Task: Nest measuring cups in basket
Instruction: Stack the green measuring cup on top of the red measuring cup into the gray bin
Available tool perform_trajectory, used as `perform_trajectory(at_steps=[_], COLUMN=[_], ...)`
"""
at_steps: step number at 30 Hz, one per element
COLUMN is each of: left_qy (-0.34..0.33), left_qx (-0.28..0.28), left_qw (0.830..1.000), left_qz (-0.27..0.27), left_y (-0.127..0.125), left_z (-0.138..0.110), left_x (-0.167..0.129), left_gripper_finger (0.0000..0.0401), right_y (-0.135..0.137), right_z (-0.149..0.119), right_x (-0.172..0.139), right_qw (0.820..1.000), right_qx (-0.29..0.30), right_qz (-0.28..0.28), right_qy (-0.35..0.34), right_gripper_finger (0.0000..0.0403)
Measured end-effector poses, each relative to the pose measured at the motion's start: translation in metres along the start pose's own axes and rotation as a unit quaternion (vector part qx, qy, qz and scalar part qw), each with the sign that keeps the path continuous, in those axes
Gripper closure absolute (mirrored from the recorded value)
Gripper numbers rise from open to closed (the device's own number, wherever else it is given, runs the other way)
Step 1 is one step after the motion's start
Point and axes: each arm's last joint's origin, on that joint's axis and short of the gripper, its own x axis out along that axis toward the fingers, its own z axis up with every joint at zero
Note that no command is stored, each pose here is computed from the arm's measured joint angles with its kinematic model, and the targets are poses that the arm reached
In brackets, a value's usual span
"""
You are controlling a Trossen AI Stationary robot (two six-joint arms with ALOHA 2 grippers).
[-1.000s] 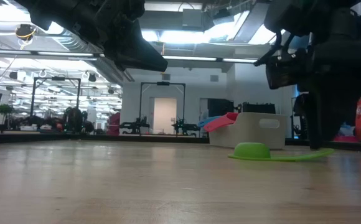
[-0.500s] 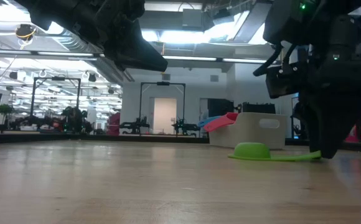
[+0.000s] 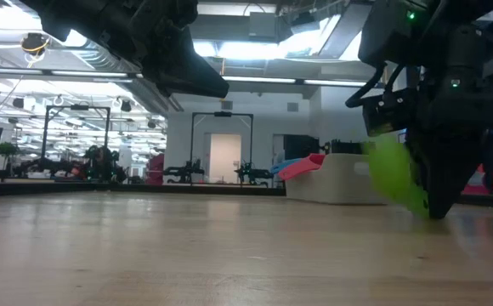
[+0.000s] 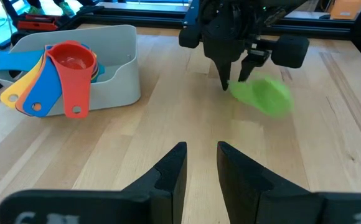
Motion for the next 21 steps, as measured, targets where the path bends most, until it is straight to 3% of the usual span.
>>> perform_trajectory(at_steps=[21], left_qy=[-0.011], left_qx=[-0.012], left_qw=[1.000], left_qz=[-0.011], left_y=[-0.0009], left_z=[0.0024], left_x=[0.0000], left_gripper_finger=[0.0320], right_y=[0.0003], right_z=[0.0003], right_x=[0.0000], right_qw=[1.000], right_qx=[0.002], right_qz=[0.002], right_qy=[0.000], right_gripper_finger=[0.0317])
